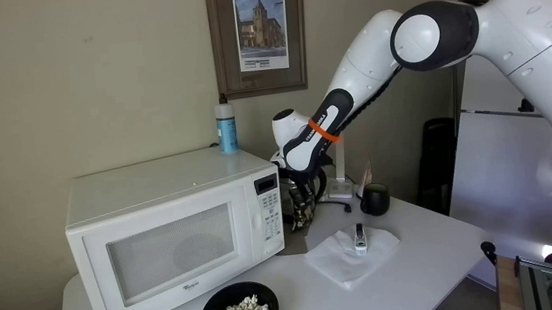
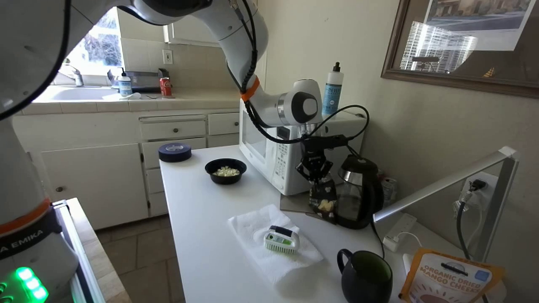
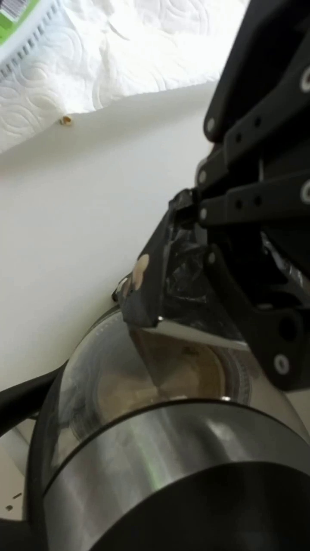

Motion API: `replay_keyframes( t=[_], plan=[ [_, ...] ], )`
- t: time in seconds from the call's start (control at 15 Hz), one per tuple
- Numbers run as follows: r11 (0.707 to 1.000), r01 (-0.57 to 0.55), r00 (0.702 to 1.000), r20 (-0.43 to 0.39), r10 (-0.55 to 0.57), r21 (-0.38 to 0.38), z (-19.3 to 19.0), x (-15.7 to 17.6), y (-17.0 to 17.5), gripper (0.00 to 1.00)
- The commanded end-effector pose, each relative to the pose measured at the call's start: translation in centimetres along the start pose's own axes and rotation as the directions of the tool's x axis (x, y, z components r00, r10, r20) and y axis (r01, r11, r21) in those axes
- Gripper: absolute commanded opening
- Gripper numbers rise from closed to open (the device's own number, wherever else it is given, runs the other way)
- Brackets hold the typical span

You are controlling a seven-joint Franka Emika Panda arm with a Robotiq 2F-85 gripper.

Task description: Place the black packet upright.

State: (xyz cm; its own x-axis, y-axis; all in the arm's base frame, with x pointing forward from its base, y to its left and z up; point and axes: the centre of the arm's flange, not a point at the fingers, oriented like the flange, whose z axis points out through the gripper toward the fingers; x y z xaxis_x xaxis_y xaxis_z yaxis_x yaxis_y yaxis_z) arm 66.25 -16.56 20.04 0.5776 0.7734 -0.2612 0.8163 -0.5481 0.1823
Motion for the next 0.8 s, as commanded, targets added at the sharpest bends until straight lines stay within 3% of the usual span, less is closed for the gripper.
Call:
replay_keyframes(
  t=[0.0, 0.47, 0.73],
  plan=[
    [0.997, 0.039, 0.997, 0.061, -0.043, 0.061, -0.1, 0.1, 0.6, 0.0],
    [0.973, -0.059, 0.983, 0.181, 0.018, 0.225, -2.6, -0.5, 0.7, 0.0],
    [0.964, -0.069, 0.984, 0.177, 0.023, 0.256, -1.5, -0.6, 1.3, 0.0]
  ],
)
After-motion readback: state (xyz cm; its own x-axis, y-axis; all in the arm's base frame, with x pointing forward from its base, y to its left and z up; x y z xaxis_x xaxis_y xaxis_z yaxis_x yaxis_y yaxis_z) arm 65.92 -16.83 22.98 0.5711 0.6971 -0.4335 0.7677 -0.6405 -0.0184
